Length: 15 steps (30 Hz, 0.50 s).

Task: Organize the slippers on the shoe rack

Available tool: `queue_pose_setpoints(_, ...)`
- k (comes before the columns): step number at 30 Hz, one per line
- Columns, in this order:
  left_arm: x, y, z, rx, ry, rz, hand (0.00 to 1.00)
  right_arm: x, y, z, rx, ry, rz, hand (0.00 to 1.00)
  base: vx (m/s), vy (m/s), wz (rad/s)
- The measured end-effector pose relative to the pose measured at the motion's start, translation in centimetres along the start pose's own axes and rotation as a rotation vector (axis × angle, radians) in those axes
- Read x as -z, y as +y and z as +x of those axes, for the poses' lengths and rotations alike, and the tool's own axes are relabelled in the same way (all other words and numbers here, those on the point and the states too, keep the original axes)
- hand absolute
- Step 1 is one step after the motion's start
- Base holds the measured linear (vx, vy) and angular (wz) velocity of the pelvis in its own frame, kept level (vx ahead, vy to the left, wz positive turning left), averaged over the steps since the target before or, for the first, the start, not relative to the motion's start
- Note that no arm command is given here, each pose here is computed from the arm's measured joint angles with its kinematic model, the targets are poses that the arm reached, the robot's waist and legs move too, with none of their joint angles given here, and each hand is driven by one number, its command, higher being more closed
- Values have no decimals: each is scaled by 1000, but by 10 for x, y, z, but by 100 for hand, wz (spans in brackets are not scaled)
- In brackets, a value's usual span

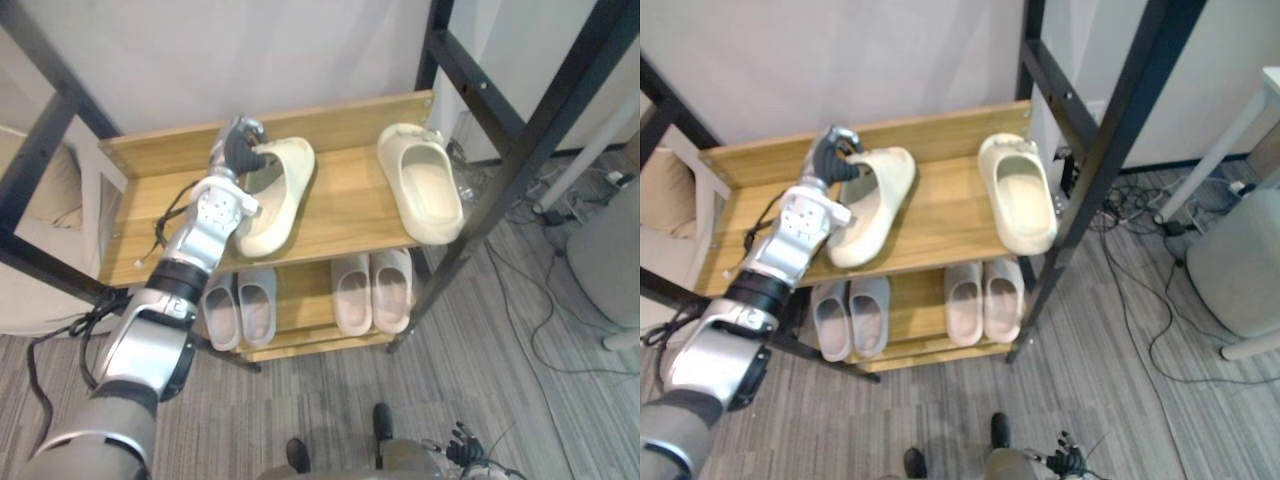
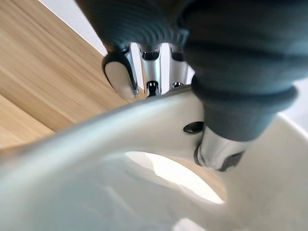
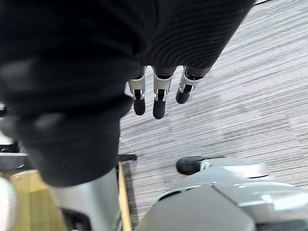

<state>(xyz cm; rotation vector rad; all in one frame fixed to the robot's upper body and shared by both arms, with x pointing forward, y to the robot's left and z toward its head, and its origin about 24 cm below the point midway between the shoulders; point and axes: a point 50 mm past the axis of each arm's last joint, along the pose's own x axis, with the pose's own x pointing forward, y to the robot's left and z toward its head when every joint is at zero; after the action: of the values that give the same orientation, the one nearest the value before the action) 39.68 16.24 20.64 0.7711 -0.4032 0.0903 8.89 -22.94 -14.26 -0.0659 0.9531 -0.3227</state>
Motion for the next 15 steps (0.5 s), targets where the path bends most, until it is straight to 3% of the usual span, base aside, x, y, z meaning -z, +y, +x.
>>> queue_pose_setpoints(15, -26, -2, 10, -92, -31, -41, 100, -16, 3, 2, 15, -65, 30, 0, -25, -1, -6)
